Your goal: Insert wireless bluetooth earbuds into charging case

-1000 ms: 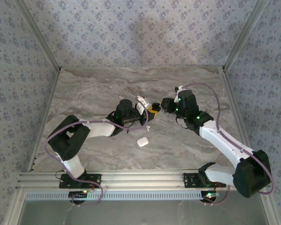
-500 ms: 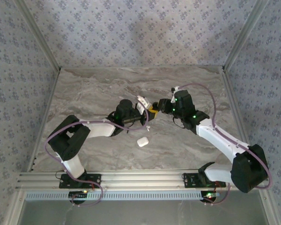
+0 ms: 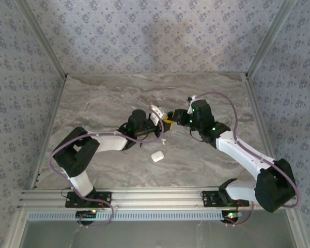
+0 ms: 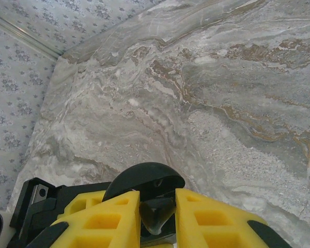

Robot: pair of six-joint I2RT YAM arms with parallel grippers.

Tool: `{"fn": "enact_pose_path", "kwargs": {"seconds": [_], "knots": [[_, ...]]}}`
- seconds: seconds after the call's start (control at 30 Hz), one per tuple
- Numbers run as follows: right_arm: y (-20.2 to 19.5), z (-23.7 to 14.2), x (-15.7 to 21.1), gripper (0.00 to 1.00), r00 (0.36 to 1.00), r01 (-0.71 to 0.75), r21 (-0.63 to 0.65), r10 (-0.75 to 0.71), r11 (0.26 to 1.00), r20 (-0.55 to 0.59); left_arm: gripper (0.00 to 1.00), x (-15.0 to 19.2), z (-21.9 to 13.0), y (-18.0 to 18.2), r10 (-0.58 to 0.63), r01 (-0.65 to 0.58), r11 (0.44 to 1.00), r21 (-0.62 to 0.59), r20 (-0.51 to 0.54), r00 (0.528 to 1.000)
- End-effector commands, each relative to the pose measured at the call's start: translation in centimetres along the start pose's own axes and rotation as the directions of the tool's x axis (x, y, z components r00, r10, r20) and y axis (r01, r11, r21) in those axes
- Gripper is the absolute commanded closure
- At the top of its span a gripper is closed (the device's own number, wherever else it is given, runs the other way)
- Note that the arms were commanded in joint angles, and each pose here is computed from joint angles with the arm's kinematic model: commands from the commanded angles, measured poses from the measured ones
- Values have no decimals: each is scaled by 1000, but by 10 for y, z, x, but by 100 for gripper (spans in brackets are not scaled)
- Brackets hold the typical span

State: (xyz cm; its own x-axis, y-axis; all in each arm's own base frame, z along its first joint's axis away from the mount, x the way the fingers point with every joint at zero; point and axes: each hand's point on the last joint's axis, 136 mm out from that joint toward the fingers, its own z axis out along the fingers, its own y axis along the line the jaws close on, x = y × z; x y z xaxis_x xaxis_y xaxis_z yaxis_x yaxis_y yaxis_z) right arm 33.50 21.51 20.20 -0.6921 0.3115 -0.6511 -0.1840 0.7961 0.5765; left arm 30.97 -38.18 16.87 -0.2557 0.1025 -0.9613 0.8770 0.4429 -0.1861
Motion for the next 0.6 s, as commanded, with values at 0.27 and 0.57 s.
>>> {"fn": "enact_pose_path", "kwargs": {"seconds": [0.27,0.57], "knots": [[10,-1,-3,77,998,-64,-57,62,996,-26,84,-28,-5,-7,75,-75,997,4,92,993],[8,0,0,77,988,-147,-93,141,985,-70,84,-24,-7,-12,140,-142,990,13,87,986]]}}
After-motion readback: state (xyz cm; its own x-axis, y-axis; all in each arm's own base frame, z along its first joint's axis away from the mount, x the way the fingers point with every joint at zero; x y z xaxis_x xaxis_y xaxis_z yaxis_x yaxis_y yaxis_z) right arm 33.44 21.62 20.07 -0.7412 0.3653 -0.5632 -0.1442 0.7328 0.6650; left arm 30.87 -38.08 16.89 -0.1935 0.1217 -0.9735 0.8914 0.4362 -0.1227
